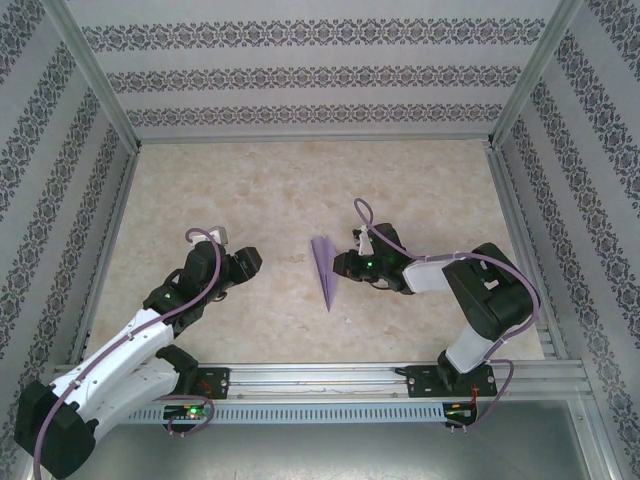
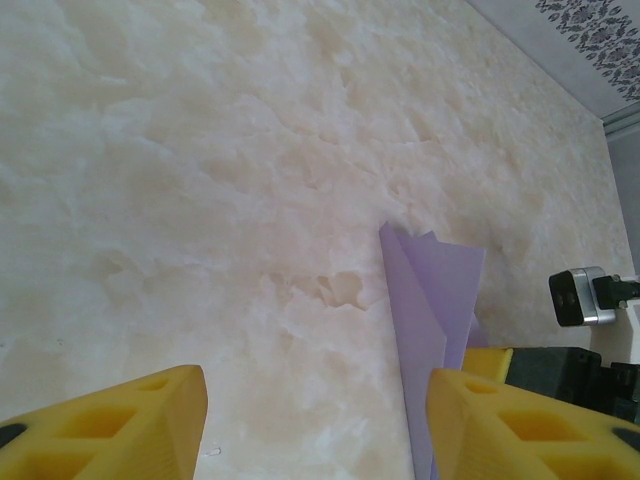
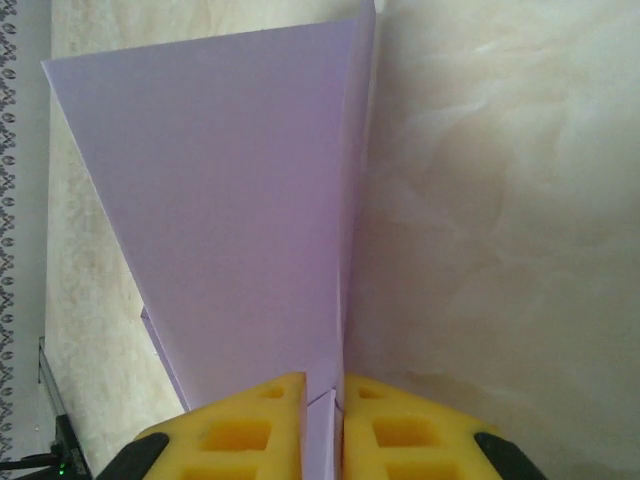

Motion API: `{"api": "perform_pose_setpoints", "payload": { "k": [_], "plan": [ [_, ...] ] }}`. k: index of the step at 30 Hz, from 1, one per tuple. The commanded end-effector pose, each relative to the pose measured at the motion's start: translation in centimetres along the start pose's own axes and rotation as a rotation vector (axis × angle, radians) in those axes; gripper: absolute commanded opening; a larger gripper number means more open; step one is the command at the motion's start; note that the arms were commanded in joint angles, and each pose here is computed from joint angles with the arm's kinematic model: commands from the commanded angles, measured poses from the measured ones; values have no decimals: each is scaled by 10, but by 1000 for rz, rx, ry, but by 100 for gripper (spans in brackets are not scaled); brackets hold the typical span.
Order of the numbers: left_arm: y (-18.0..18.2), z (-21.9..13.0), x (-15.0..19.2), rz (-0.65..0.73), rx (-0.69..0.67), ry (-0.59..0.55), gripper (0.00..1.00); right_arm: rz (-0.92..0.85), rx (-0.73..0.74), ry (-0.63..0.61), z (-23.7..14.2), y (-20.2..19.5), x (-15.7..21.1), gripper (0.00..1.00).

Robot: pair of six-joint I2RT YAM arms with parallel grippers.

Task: Fold a paper plane with a square sheet of paper (fold left side to right side)
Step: Turn over the paper plane at the center of the table, then pick up the paper plane at the center of the table.

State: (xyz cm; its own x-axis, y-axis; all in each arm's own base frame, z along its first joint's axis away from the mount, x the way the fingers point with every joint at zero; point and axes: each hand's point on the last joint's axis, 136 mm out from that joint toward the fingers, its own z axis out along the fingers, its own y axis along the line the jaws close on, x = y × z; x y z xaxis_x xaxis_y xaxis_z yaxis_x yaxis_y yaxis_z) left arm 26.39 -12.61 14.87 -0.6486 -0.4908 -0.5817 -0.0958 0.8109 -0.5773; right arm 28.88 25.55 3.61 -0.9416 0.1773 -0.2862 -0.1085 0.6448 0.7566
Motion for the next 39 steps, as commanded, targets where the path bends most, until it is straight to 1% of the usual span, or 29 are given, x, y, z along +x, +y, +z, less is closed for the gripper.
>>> {"api": "perform_pose_setpoints", "payload": {
  "k": [1,8,14,16,20,24,29,32,39],
  "plan": [
    [5,1,0,16,-11,1,60,-27,27,-11,-3,-4,-1,16],
    [5,0,-1,18,-12,1,60,-57,66,-32,-14,-2,-5,24],
    [5,-3,-4,32,-16,-4,63,-112,186,-41,-39,0,-8,36],
    [6,-6,-6,41,-22,-11,65,-146,252,-11,-50,3,-4,39],
    [7,-12,-12,66,-28,-30,69,-178,324,48,-60,15,4,40],
    [7,-19,-16,84,-21,-49,75,-192,350,110,-54,27,15,40],
    [-5,-25,-17,133,42,-43,82,-207,366,152,-36,32,22,42],
    [-8,-27,-17,146,58,-38,83,-215,376,170,-27,32,23,43],
    [-3,-24,-12,138,46,-21,84,-223,377,195,-13,33,25,44]
  ]
}}
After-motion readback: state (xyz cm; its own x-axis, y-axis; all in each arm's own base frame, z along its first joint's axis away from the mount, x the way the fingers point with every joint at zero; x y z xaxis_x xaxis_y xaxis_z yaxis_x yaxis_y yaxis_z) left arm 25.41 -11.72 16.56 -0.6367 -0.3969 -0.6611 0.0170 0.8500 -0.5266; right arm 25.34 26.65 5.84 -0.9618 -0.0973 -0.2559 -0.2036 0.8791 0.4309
